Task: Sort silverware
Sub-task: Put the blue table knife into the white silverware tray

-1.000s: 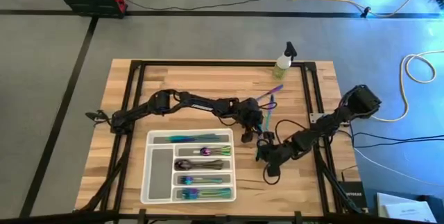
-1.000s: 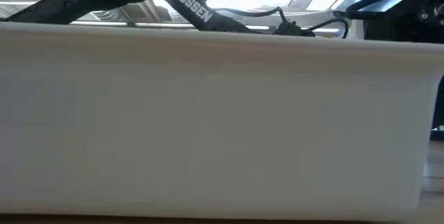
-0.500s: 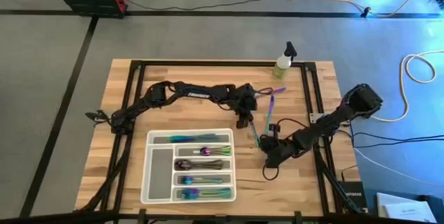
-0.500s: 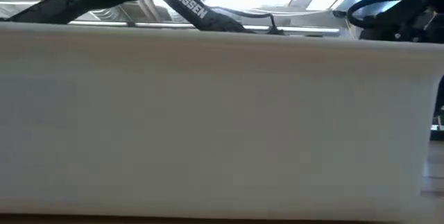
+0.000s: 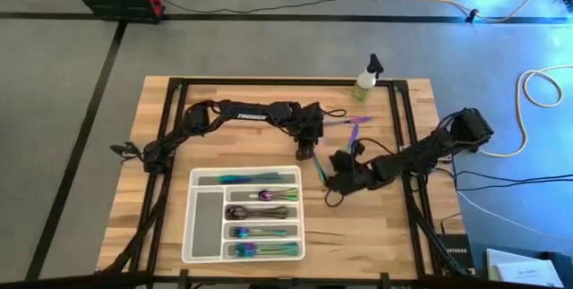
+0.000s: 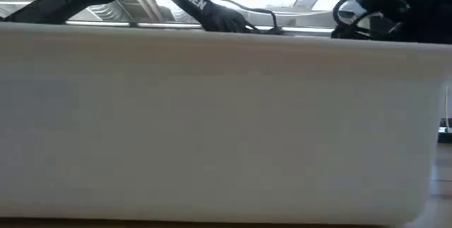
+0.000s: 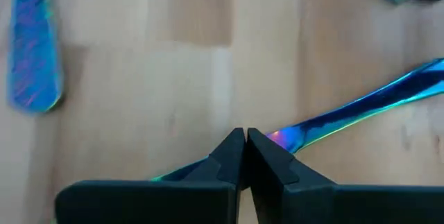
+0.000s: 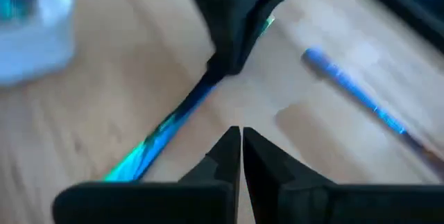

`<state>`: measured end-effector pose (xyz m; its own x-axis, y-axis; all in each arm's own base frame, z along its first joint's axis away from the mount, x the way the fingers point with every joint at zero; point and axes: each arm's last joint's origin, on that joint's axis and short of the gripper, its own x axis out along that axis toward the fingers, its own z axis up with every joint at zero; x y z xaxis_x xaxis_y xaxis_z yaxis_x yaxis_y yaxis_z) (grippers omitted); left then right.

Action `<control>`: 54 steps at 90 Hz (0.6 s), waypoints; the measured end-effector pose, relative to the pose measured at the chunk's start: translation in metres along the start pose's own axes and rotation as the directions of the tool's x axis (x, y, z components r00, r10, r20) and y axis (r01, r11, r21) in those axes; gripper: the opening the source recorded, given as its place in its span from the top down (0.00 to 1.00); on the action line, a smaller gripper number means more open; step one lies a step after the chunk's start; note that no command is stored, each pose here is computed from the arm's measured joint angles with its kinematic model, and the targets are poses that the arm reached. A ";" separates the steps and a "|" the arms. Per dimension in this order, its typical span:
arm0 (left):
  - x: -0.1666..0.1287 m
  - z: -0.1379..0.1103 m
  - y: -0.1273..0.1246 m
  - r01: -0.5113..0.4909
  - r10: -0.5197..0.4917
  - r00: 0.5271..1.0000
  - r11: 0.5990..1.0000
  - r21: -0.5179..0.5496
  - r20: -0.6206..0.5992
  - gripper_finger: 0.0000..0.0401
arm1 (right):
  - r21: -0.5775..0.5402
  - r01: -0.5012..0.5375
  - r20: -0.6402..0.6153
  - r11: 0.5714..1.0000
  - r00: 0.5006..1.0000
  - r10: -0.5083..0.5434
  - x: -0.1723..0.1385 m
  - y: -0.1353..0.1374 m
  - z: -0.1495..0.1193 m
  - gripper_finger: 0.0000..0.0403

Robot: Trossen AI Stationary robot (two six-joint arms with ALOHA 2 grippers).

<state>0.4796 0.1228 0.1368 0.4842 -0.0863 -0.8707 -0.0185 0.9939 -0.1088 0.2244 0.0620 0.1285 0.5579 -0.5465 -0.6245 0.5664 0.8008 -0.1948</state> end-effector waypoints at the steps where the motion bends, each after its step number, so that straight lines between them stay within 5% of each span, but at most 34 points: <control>1: 0.000 0.000 0.001 -0.002 0.002 1.000 1.000 -0.001 -0.003 0.99 | 0.006 0.004 0.010 1.000 1.000 -0.005 0.000 0.000 0.001 1.00; 41: -0.014 -0.002 0.037 -0.064 0.066 0.997 0.997 -0.037 0.051 1.00 | 0.253 -0.083 0.221 0.964 0.975 0.026 0.001 0.005 0.008 1.00; 54: -0.013 -0.006 0.038 -0.063 0.065 0.994 0.998 -0.030 0.082 1.00 | 0.387 -0.195 0.314 0.901 0.947 0.070 0.004 -0.008 -0.013 1.00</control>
<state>0.4677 0.1611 0.1412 0.5523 -0.0154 -0.8335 -0.0749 0.9949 -0.0680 0.2140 0.0565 0.1173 0.7581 -0.5386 -0.3677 0.6368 0.7330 0.2391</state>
